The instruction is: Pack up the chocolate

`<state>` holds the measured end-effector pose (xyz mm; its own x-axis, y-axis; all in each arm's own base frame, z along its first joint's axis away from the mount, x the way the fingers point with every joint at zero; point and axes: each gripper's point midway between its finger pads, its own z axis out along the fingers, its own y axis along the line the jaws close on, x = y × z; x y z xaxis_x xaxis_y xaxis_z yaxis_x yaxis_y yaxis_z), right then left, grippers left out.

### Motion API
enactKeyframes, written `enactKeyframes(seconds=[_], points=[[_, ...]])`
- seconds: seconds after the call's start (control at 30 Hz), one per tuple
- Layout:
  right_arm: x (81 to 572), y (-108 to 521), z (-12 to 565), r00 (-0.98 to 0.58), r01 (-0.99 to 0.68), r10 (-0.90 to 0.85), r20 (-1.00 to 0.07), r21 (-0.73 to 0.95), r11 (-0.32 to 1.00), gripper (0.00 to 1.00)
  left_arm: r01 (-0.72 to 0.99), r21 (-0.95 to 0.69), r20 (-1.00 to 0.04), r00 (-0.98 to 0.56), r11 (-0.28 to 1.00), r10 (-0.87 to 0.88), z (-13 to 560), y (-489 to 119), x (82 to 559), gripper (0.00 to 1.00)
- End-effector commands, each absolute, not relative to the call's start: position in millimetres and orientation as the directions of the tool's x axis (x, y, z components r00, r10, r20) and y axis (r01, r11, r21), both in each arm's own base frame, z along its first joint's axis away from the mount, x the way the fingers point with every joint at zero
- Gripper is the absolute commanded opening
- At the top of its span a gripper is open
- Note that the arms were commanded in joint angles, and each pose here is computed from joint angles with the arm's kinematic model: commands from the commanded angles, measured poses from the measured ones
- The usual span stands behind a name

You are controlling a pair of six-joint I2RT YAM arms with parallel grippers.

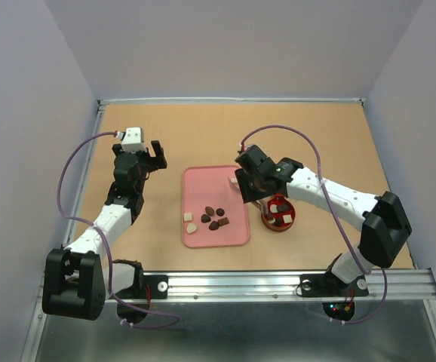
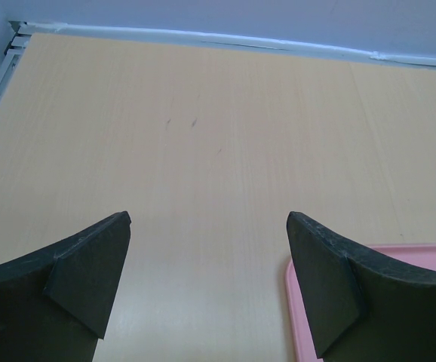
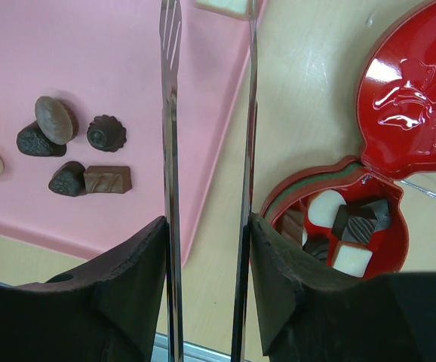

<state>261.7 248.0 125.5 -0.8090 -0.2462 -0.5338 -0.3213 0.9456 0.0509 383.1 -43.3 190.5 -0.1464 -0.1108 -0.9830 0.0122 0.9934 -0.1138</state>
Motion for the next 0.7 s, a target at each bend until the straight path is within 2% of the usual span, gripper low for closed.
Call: enactKeyframes(seconds=[0.0, 0.4, 0.67], points=[[278.8, 263.9, 142.2, -0.765, -0.335, -0.232, -0.601, 0.063, 0.940, 0.50, 0.010, -0.120, -0.990, -0.082, 0.993, -0.119, 214.6, -40.9, 388.5, 0.96], [282.9, 267.9, 127.3, -0.779, -0.342, -0.254, -0.573, 0.049, 0.939, 0.51, 0.000, -0.123, -0.990, -0.074, 0.992, -0.123, 216.9, -38.9, 387.4, 0.96], [278.7, 263.4, 145.3, -0.761, -0.342, -0.232, -0.605, 0.071, 0.937, 0.30, 0.001, -0.122, -0.990, -0.075, 0.993, -0.121, 216.7, -39.2, 387.6, 0.96]])
